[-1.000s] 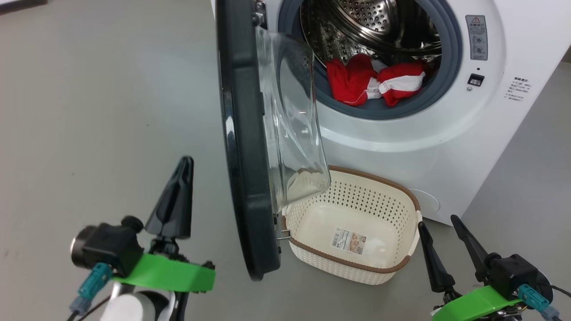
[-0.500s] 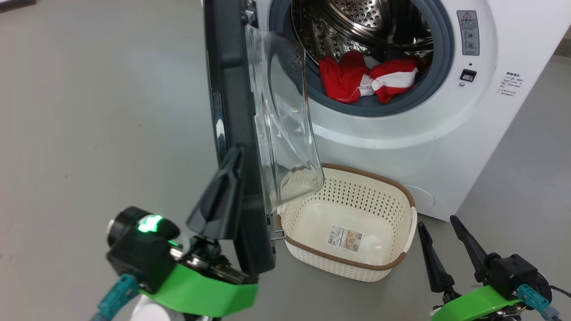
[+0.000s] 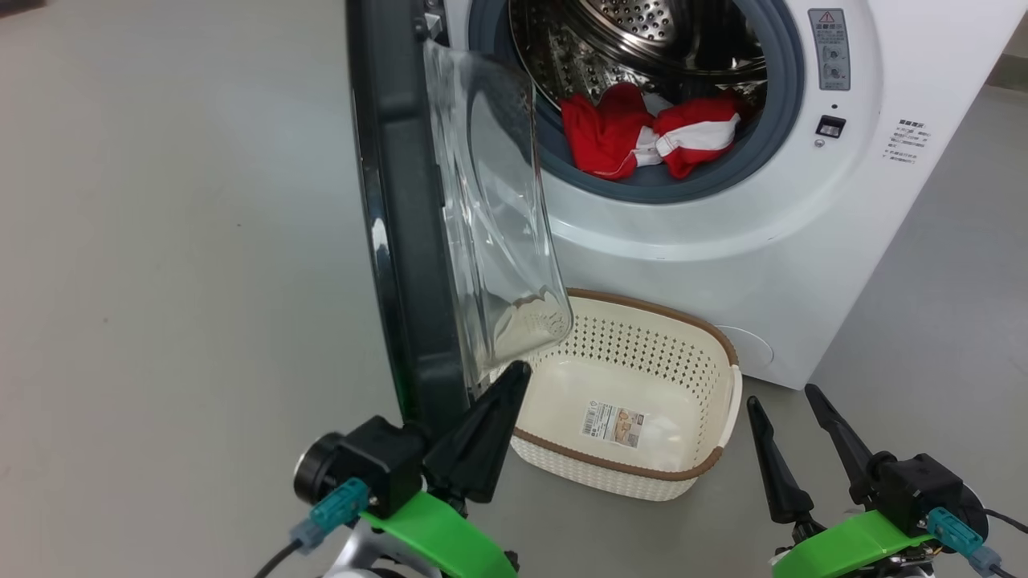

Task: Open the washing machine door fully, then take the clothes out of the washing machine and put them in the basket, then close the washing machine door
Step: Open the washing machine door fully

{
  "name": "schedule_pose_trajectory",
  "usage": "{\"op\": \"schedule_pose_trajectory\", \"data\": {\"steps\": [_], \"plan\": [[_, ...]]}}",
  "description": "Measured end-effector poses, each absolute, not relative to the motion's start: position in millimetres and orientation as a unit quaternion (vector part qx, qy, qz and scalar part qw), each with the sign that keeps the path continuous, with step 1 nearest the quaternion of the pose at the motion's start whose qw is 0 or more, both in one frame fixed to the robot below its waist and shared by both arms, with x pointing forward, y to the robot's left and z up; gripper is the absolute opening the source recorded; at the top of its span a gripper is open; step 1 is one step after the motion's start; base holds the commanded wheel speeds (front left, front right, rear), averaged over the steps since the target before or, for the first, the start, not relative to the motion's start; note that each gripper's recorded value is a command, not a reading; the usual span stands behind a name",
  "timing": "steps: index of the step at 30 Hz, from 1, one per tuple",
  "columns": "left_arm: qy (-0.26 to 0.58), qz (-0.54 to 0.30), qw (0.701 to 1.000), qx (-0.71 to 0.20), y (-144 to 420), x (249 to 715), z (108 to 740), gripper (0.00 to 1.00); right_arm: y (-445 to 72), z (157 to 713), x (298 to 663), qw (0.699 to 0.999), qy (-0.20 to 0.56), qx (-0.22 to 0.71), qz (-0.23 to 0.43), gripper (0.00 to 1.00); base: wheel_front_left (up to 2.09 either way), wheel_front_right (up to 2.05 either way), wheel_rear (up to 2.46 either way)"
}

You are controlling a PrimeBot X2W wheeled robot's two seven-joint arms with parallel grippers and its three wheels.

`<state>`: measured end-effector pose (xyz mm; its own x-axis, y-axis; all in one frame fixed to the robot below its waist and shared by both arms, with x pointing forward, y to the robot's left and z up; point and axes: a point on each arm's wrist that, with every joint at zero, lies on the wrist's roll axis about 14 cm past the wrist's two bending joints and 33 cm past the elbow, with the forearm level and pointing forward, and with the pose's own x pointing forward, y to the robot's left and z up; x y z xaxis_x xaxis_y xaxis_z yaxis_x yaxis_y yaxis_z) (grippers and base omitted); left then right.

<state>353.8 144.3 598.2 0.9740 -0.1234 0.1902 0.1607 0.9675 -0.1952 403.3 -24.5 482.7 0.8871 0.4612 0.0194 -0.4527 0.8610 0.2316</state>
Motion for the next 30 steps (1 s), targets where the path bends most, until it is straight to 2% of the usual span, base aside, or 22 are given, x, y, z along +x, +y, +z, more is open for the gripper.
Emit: {"op": "schedule_pose_trajectory", "data": {"steps": [10, 20, 30], "plan": [[-0.024, -0.027, 0.995, -0.097, 165, 359, 555, 0.0, -28, 480, 402, 0.965, 0.022, 0.118, 0.231, 1.0, 0.0, 0.0, 0.0], [-0.024, 0.02, 0.995, -0.095, 188, 354, 552, 0.0, -18, 478, 402, 0.962, 0.027, 0.118, 0.245, 1.0, 0.0, 0.0, 0.0], [-0.027, 0.129, 0.987, -0.092, 253, 334, 549, 0.0, 0, 477, 404, 0.955, 0.033, 0.119, 0.269, 1.0, 0.0, 0.0, 0.0]]}}
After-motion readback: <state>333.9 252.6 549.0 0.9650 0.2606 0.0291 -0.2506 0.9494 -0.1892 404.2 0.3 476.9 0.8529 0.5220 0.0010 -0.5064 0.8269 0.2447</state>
